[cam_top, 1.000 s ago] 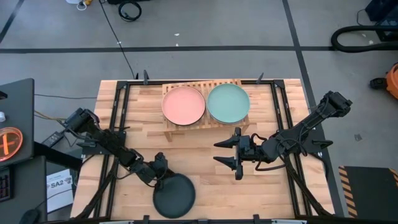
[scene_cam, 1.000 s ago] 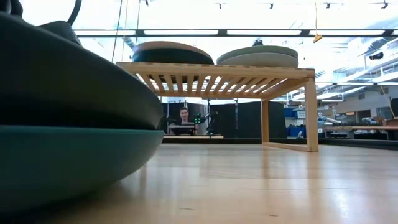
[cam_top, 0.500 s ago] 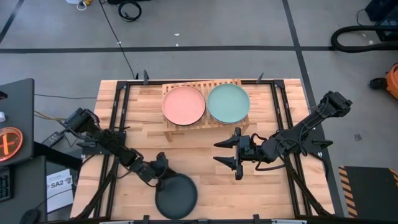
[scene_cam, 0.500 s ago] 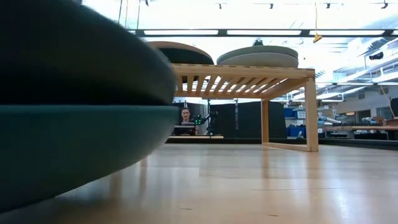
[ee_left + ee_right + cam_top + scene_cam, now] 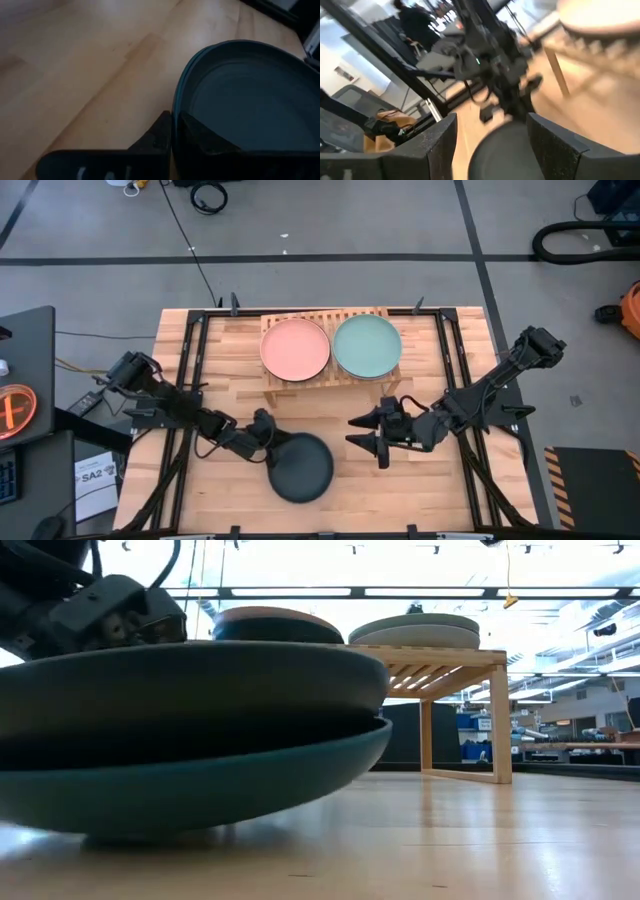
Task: Place and stack plates onto a shelf
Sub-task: Stack the black plate on top of the pink plate on shelf
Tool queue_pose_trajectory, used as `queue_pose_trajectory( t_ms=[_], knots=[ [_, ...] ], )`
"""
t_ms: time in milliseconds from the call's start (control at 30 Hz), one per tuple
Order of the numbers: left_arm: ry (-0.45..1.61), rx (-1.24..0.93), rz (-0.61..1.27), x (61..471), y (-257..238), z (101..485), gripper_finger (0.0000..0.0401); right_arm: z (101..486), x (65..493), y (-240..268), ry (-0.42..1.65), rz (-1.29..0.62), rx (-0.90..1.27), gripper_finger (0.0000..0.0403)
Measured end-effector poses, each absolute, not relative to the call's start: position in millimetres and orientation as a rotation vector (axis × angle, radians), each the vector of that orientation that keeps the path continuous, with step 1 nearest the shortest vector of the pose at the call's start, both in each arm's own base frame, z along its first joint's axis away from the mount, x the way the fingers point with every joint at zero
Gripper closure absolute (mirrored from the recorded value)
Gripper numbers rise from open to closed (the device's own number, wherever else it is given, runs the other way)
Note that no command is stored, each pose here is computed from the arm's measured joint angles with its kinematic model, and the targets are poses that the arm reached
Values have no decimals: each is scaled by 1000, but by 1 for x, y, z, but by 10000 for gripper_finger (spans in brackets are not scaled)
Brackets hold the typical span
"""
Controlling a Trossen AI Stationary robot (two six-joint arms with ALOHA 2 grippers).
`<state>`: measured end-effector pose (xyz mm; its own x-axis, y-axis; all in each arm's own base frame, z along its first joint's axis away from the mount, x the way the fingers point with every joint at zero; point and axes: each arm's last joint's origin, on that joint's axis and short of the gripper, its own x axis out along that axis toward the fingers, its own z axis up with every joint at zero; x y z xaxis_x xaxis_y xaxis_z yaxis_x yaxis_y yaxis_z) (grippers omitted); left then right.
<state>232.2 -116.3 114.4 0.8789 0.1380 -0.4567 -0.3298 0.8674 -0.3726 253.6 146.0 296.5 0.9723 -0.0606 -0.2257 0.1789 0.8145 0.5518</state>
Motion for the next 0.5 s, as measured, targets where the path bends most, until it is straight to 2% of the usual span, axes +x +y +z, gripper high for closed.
queue_pose_trajectory(
  t_ms=[200,500],
  knots=[
    [425,-503,277,234,-113,114,376,281,251,156,286,-169,757,165],
    [436,-497,277,233,-113,113,376,235,279,180,331,-185,862,178]
  ],
)
